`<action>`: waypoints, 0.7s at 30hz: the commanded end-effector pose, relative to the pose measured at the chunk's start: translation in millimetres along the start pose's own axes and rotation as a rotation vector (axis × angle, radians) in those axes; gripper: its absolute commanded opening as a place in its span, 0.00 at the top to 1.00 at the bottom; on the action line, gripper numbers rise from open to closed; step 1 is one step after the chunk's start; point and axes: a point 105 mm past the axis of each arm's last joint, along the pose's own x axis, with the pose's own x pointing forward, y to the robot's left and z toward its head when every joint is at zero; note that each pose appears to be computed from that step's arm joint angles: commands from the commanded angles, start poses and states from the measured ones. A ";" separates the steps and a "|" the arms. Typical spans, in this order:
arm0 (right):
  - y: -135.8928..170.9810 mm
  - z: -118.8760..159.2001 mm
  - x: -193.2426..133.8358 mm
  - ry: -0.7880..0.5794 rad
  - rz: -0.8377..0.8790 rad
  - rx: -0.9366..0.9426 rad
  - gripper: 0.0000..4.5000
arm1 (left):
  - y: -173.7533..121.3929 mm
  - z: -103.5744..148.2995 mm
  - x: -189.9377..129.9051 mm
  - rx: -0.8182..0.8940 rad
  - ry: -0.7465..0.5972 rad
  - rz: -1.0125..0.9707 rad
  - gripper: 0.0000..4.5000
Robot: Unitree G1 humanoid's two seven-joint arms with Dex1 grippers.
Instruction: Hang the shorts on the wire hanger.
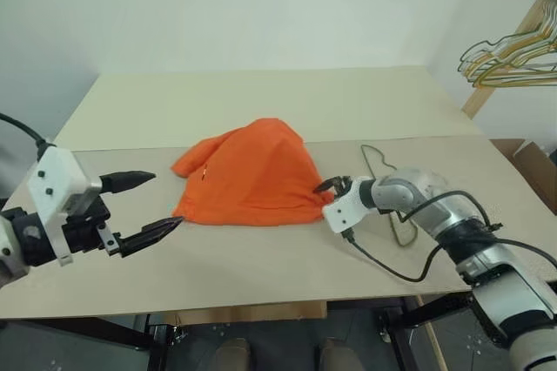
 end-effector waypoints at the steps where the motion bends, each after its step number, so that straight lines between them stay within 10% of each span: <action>1: 2.1 0.4 2.3 -0.008 0.015 -0.024 0.57 | -3.7 3.8 1.6 0.021 -0.012 -0.001 0.00; 7: -7.9 15.2 2.6 -0.064 -0.042 -0.029 0.99 | -10.3 -13.2 11.4 0.040 0.060 -0.015 0.00; 13: -25.8 33.0 -12.9 -0.170 -0.069 0.025 0.99 | -12.2 -81.7 34.5 0.351 0.352 -0.015 0.00; 21: -32.8 47.2 -25.5 -0.243 -0.066 0.052 0.99 | 23.6 -121.9 71.6 0.696 0.427 0.049 0.00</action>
